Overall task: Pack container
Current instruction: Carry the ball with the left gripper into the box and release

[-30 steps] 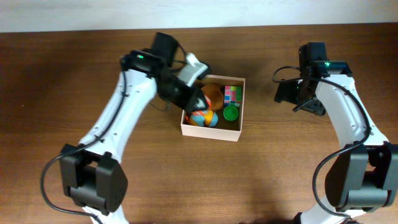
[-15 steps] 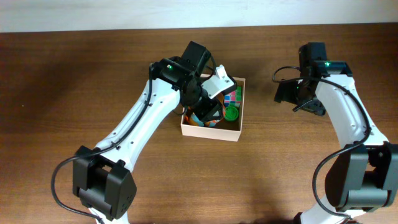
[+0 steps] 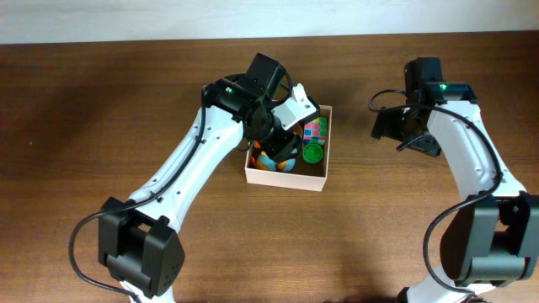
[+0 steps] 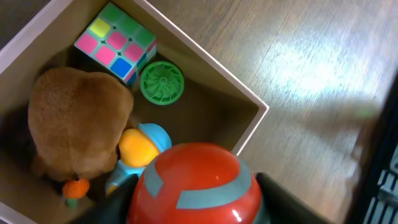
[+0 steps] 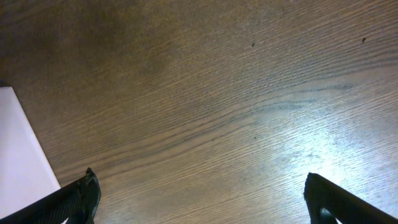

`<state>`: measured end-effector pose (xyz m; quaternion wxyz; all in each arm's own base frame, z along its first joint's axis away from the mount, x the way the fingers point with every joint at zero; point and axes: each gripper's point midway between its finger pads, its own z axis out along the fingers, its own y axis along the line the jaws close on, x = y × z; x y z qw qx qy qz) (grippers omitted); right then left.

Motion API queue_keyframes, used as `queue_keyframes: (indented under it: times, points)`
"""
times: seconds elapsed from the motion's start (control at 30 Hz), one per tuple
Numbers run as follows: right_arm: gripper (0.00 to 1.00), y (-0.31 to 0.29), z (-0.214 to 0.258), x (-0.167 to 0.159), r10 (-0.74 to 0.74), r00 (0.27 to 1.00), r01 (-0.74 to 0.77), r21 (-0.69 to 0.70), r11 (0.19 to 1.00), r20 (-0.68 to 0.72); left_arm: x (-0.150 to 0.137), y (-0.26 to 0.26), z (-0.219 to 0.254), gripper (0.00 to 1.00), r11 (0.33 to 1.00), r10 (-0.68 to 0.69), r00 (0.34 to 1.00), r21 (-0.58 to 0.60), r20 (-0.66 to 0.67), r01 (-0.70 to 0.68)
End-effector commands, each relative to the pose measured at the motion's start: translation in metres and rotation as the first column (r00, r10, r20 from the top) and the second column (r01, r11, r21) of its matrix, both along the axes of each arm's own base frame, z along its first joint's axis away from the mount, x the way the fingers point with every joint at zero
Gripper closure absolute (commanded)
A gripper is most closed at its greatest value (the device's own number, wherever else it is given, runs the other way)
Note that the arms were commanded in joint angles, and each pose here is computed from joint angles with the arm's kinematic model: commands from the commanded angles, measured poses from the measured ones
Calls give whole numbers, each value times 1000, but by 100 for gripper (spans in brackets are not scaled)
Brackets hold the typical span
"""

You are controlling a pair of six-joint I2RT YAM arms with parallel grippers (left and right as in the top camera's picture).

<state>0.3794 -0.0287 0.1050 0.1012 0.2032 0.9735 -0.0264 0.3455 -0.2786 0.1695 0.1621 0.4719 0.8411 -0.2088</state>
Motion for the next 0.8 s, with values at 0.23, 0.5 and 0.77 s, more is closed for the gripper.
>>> queue_keyframes:
  times: [0.23, 0.5, 0.77]
  points:
    - [1, -2, -1, -1, -13, 1000, 13, 1, 1000, -3, 0, 0, 8, 2, 1000, -10, 1000, -11, 26, 10]
    - [1, -2, -1, -1, -13, 1000, 13, 1, 1000, -3, 1, 0, 9, 1, 1000, -9, 1000, -12, 28, 10]
    - [1, -2, -1, -1, -13, 1000, 13, 1, 1000, -3, 10, 9, 5, 1, 999, 31, 998, 33, 55, -33]
